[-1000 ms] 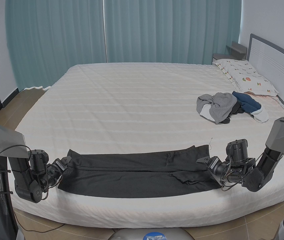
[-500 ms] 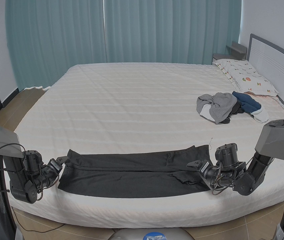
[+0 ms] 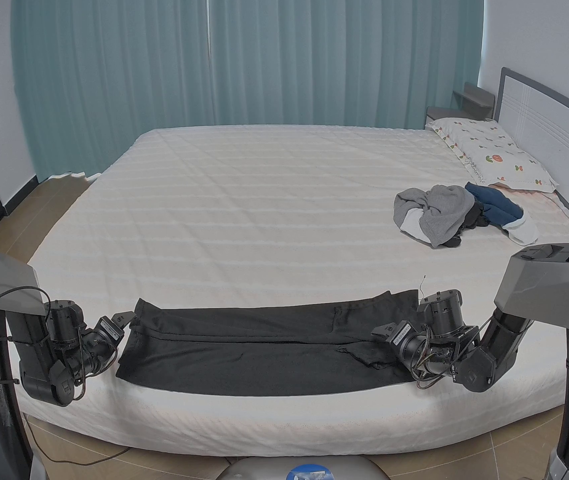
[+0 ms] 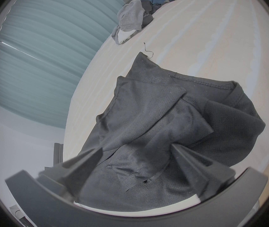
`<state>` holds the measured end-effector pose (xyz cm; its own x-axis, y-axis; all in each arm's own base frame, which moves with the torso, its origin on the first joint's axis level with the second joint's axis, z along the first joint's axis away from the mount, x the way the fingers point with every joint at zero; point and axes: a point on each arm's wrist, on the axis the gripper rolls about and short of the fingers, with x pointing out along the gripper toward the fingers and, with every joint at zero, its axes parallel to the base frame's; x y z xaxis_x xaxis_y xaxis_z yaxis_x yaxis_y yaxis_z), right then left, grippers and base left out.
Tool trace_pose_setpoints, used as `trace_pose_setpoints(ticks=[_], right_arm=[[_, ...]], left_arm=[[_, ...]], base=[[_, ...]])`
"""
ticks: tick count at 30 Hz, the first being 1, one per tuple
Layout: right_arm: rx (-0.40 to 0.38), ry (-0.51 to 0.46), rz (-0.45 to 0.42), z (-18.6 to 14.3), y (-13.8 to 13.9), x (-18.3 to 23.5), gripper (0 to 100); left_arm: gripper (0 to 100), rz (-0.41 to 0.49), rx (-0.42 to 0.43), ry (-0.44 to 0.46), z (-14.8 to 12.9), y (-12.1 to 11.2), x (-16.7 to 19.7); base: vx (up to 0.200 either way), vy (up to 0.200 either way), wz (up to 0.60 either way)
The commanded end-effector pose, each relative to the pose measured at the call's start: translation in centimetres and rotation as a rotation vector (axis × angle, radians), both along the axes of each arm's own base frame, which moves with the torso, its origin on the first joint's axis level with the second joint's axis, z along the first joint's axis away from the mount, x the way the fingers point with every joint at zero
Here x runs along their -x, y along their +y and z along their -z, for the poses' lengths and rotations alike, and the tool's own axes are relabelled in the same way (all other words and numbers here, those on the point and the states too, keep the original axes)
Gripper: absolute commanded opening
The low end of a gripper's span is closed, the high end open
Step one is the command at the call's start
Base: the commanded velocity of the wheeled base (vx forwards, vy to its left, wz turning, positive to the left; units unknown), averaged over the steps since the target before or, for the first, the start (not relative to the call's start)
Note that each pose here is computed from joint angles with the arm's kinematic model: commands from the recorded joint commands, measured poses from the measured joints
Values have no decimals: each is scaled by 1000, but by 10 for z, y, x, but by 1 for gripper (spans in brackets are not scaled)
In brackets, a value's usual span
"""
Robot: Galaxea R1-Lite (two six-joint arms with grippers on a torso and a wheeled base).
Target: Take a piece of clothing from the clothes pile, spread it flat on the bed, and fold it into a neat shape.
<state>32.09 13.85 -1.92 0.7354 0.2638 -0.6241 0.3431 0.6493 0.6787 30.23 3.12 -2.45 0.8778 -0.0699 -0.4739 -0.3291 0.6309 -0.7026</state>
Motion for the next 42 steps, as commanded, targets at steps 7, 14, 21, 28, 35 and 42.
trace_pose_setpoints(ticks=[7,14,21,28,35,42], right_arm=[[2,2,-1,-10,-4,11,0],[-21,-4,17,-21,-8,17,0],[-24,-11,12,-33,-11,26,0],[-20,-3,10,-36,-13,30,0],[-8,23,-30,-36,-7,43,0],[7,58,-47,-28,-2,44,0]], left_arm=[[100,-2,-1,4,2,0,-1],[100,-3,-1,6,3,1,-1],[100,-2,-3,6,3,1,-1],[100,-2,-3,6,3,1,-1],[100,-1,-5,6,5,1,-3],[100,-4,-5,21,6,0,1]], base=[[0,0,0],[0,0,0],[0,0,0],[0,0,0],[0,0,0],[0,0,0]])
